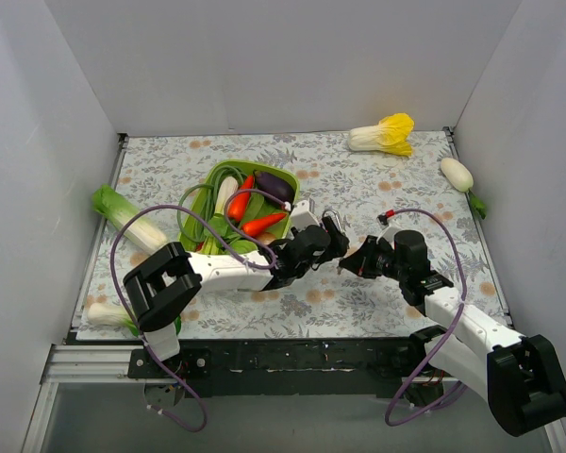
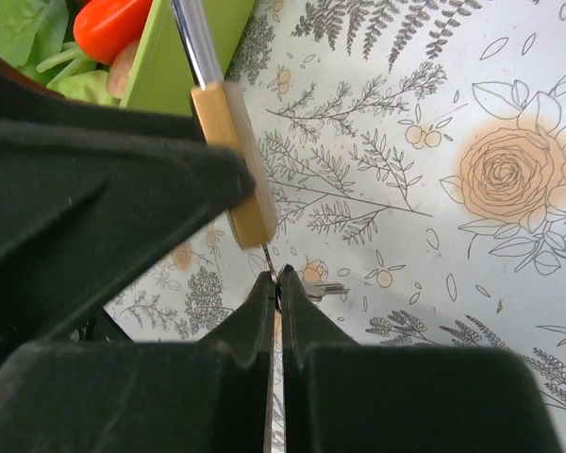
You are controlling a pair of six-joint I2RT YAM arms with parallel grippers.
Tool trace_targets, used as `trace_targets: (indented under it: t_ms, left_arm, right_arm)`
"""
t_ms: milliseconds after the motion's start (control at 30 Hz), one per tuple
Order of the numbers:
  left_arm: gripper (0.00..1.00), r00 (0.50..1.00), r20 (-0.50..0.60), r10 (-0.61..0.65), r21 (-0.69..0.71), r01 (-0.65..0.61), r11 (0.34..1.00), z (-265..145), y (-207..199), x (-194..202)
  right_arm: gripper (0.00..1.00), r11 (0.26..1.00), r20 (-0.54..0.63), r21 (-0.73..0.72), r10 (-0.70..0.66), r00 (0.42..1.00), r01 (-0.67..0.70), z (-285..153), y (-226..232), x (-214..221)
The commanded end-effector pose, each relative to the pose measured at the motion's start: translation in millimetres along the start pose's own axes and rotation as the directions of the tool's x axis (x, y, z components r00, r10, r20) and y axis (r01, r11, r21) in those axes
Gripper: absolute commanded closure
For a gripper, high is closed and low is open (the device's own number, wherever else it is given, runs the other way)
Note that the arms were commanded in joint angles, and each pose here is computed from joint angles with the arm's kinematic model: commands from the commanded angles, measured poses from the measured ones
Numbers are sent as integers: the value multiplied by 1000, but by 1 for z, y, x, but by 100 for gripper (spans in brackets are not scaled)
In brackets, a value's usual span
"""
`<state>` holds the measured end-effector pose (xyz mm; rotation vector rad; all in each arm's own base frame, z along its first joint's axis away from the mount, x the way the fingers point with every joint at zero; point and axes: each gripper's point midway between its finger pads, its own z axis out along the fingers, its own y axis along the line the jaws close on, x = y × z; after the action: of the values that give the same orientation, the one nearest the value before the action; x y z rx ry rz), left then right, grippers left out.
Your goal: Unlock with the key
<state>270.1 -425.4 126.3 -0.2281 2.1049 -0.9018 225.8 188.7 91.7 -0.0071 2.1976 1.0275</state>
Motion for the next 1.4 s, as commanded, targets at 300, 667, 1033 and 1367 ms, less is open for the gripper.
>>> trace_targets:
  t_ms: [300,667,1033,1367]
  left_arm:
    - [100,970,-217,109,146,-78,986,-35,-37,79]
    - [100,978,-188,94,247,-45,968,-48,-55,67]
    - [100,978,-160,134,447,-49,893,-77,-81,58]
    - [100,978,-99,183,593,-90,800,-108,-98,46]
  right_arm:
    - [99,991,332,-50,-103,938,127,-10,30,-87]
    - [99,988,346,-82,-97,933,133,-17,34,-86]
    - [99,975,369,-175,-60,927,133,-35,54,-90]
    - [99,949,386,-290,-5,922,127,-53,81,-101]
